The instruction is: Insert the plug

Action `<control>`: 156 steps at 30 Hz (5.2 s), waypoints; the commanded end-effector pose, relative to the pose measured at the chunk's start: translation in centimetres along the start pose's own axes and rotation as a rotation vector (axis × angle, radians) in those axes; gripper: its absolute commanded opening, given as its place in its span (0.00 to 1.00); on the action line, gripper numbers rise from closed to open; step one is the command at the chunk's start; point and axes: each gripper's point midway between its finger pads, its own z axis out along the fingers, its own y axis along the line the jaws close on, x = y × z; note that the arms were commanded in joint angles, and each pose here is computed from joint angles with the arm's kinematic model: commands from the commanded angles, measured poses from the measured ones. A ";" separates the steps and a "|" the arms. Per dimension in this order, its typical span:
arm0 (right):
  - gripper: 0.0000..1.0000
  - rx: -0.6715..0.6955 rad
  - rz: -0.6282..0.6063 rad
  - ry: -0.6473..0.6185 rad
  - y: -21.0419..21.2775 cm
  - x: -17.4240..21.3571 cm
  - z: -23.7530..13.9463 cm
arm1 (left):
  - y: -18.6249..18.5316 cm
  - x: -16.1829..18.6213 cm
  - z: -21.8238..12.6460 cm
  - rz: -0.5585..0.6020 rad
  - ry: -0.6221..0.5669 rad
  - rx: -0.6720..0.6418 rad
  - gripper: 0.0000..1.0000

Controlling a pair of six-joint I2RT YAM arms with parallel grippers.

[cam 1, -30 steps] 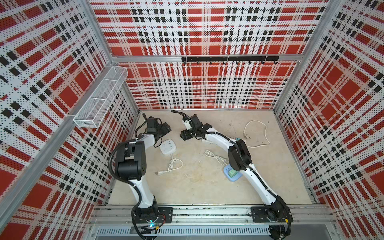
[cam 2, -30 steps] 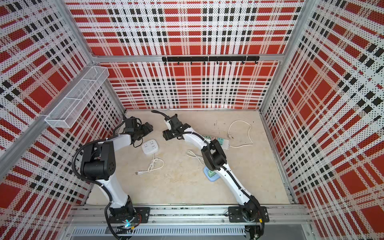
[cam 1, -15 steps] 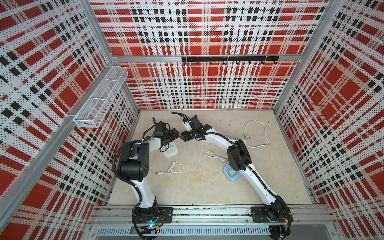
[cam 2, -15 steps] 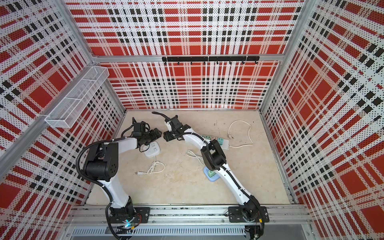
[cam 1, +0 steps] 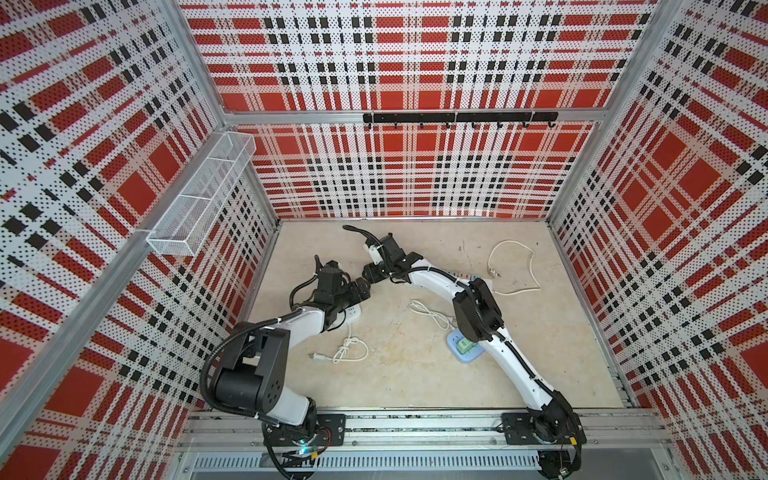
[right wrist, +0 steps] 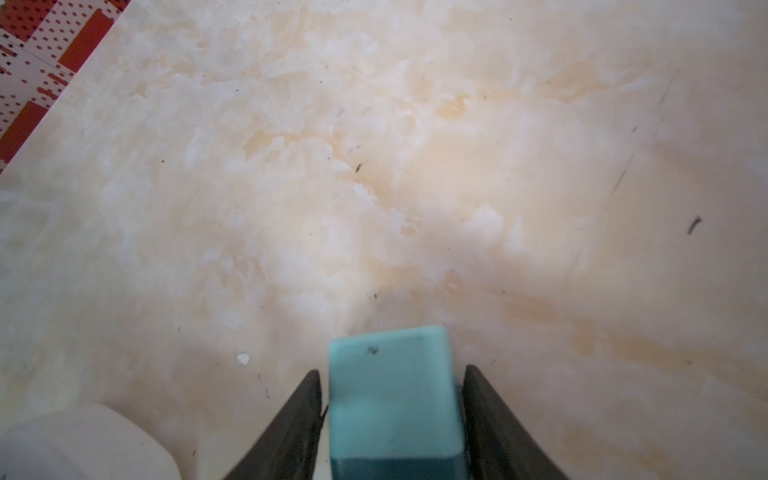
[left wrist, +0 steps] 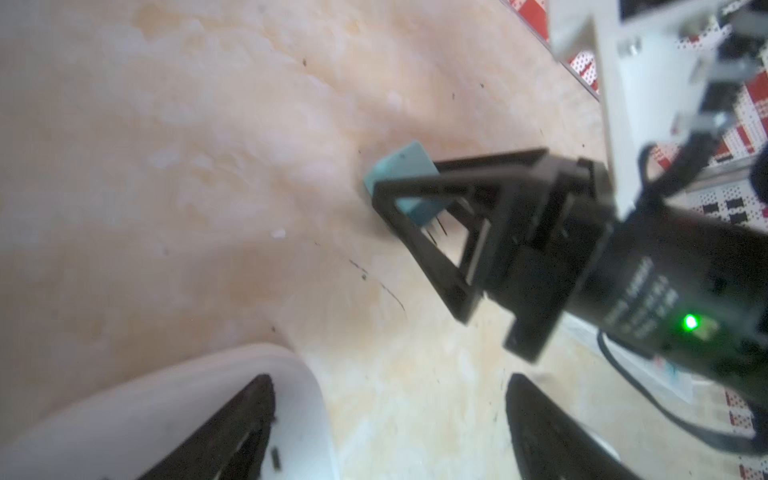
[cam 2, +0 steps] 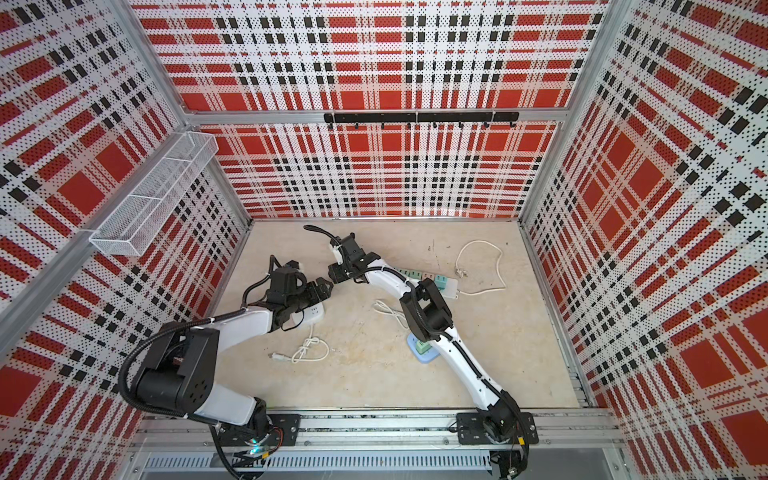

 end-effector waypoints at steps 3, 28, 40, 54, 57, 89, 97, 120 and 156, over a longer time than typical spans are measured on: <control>0.49 0.078 -0.012 0.042 -0.3 1.7 -0.6 | -0.9 -0.9 -2.6 0.005 -0.121 0.010 0.90; 0.40 -0.124 -0.292 -0.480 6.7 -0.3 -22.3 | -6.7 -3.6 -12.6 0.074 -0.200 0.349 0.89; 0.36 -0.107 -0.600 -0.688 10.4 4.4 -29.4 | -14.2 -0.3 -13.8 0.254 -0.094 0.539 0.86; 0.35 -0.111 -0.649 -0.779 12.3 3.4 -31.1 | -16.6 1.8 -14.1 0.331 -0.026 0.599 0.73; 0.35 -0.126 -0.654 -0.795 12.7 3.3 -31.2 | -16.8 1.9 -13.9 0.332 -0.014 0.603 0.66; 0.96 0.264 -0.374 -0.774 1.9 5.9 -37.8 | -14.5 -6.0 -13.4 0.631 -0.264 0.455 0.01; 1.00 0.456 -0.084 -0.769 -9.5 9.4 -40.2 | -9.5 -5.1 -11.3 1.045 -0.234 0.217 0.00; 1.00 0.551 0.058 -0.761 -15.1 12.4 -39.9 | -0.8 1.5 -6.2 1.280 0.058 0.215 0.00; 0.83 -0.101 -0.095 -0.218 15.6 9.3 -16.8 | 0.9 -13.0 -18.1 0.154 -0.496 -0.139 0.00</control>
